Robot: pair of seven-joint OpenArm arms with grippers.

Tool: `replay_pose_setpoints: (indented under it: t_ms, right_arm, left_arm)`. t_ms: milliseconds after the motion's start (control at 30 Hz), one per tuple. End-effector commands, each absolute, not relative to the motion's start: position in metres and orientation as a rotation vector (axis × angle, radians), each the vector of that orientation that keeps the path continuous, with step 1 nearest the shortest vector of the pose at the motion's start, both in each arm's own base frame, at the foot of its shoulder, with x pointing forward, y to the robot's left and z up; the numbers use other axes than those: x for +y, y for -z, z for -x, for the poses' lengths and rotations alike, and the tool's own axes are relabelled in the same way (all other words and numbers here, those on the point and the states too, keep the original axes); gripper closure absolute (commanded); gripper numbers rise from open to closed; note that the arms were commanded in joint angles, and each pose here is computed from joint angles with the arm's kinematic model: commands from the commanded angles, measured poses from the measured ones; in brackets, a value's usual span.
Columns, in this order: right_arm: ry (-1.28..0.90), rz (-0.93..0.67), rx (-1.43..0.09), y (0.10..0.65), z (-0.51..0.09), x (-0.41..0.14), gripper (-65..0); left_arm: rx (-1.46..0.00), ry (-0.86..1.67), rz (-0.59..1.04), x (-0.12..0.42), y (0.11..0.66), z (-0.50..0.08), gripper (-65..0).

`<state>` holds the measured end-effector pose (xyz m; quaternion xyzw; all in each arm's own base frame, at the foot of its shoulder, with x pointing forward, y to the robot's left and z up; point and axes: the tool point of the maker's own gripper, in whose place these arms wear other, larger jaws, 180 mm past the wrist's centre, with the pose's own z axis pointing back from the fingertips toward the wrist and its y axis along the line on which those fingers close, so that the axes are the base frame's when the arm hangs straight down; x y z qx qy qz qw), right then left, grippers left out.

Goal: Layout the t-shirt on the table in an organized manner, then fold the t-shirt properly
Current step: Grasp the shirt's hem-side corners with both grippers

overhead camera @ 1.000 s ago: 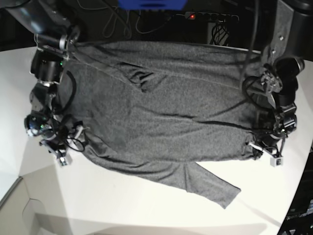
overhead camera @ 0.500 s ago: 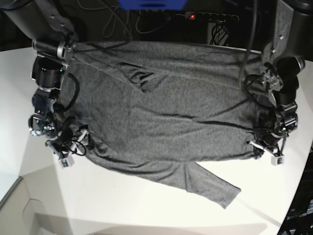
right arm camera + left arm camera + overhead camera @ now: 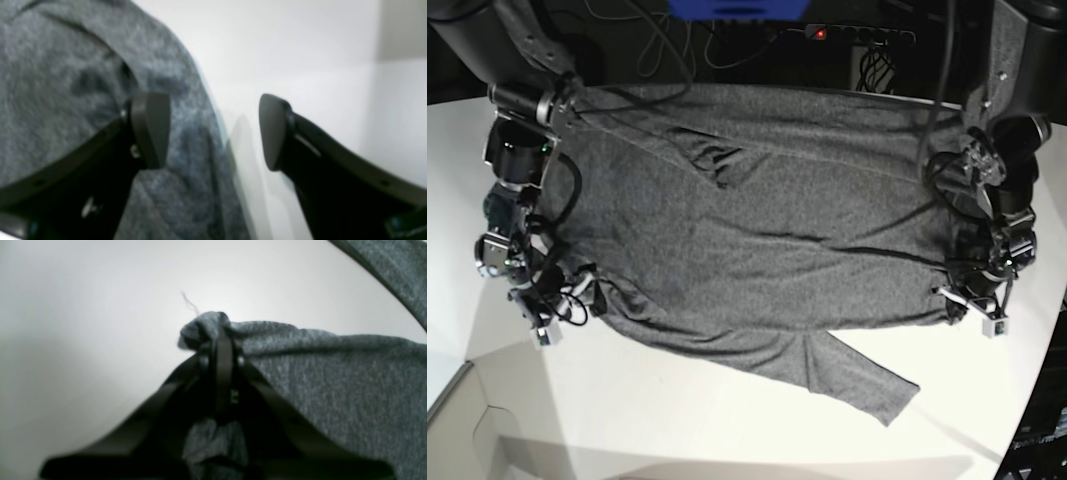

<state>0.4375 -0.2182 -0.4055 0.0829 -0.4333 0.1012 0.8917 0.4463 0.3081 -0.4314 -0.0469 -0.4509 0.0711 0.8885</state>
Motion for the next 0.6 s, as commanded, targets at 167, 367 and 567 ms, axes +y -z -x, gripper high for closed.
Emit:
replay_pose_setpoints:
  t_ms: [167, 367, 567]
  right_arm:
    - [-0.190, -0.187, -0.924, 0.401, -0.444, -0.219, -33.8]
    - [-0.176, -0.210, -0.927, 0.410, -0.440, -0.216, -26.0]
    - [-0.179, -0.207, -0.939, 0.405, -0.443, -0.216, 0.0]
  left_arm:
    - [-0.864, -0.124, 0.065, 0.314, 0.439, -0.439, -0.1]
    - [-0.865, -0.127, 0.066, 0.314, 0.439, -0.439, -0.1]
    - [-0.894, -0.117, 0.056, 0.318, 0.429, -0.445, -0.1]
